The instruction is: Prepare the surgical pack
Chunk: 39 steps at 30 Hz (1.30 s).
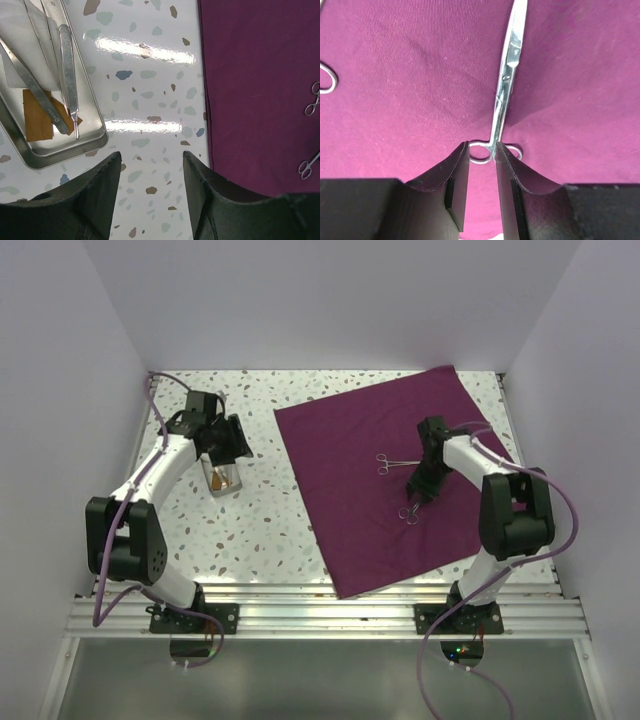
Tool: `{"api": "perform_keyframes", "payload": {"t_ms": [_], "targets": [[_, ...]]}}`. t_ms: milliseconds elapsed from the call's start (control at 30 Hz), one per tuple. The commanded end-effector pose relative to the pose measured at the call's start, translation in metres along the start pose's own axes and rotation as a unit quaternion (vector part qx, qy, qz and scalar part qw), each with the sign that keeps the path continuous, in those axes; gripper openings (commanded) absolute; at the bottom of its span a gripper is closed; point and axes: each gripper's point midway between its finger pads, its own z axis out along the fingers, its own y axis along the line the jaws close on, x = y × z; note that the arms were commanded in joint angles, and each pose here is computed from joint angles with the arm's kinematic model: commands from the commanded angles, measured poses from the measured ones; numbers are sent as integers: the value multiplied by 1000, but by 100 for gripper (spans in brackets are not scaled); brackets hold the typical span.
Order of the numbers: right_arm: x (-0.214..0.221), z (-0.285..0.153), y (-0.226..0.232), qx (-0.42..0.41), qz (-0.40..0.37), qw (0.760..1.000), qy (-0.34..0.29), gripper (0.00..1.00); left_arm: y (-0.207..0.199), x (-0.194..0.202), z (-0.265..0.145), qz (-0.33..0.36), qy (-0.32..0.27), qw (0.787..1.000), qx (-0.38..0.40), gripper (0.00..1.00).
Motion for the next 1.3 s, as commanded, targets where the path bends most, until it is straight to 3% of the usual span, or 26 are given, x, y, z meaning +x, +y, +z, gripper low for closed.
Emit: {"api": "perform_keyframes", "payload": {"t_ms": [0,267,600,1267], "targets": [[7,5,3,-2,8,1000,10,32,-9,-8,-1,7,-8,1000,16,56],[7,16,-3,15,1,1000,7,34,-8,-8,2,10,-4,1000,15,57],[-55,-16,6,26,-41,995,-87,38,-11,-10,5,12,0,1000,21,57],[-58,21,-9,54,-33,996,-57,40,-15,-13,4,18,3,999,28,57]]}}
